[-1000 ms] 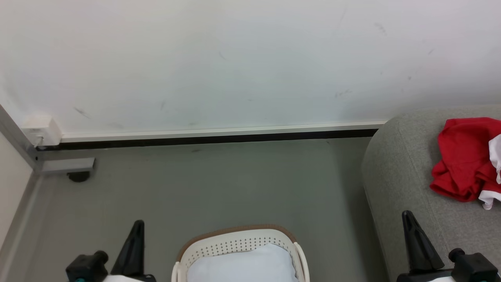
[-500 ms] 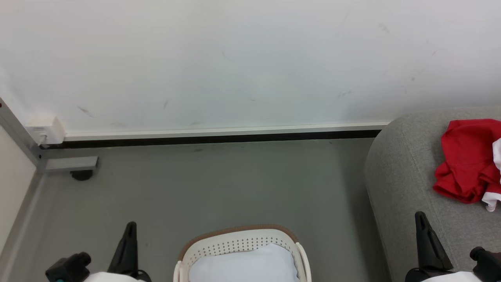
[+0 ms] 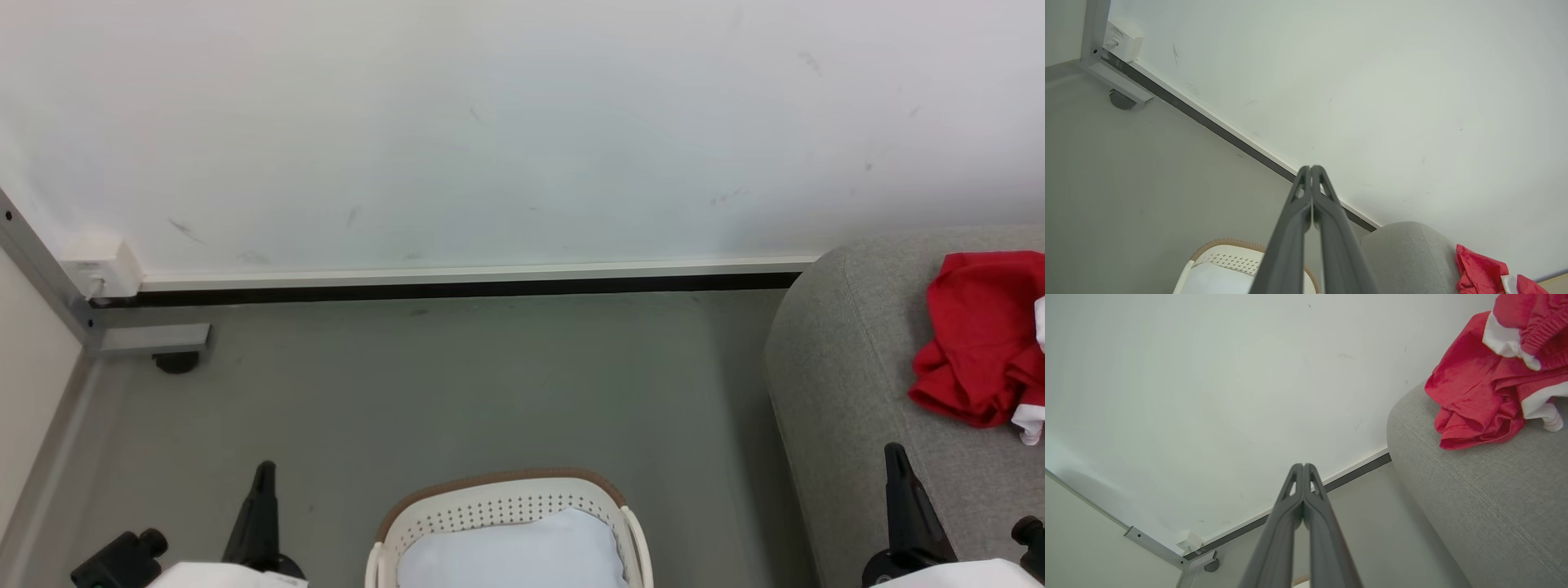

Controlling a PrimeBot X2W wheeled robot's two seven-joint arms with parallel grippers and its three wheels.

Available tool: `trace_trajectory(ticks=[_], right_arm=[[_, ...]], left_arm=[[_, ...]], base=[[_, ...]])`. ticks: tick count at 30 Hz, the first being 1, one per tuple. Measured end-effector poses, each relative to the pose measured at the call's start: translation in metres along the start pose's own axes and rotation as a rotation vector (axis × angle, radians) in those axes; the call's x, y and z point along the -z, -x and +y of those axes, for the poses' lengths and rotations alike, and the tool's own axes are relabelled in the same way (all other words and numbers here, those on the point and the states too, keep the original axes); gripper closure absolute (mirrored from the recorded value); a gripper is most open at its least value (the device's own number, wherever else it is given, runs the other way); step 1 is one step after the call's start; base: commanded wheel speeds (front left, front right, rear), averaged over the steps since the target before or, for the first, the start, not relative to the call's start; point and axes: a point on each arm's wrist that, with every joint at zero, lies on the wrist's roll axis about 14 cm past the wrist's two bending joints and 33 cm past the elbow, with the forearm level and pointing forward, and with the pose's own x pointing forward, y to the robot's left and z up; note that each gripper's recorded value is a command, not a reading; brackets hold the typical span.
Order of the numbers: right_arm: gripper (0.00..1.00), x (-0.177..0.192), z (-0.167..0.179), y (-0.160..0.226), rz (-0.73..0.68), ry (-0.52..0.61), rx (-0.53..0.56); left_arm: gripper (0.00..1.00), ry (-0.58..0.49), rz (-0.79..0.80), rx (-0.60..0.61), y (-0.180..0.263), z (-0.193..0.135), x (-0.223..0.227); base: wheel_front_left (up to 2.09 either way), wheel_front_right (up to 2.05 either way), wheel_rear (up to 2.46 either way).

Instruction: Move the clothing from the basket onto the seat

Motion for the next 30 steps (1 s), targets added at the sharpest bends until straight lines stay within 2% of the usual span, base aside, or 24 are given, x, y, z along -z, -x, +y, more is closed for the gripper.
trace_trajectory(ticks=[30], right_arm=[[1.00,-0.0026,-0.0075,-0.0078,0.015,-0.350,0.040]], left_arm=[[1.00,0.364,0.002,-0.038,-0.0006,0.0076,-0.0067]], base=[[0.00,0.00,0.00]])
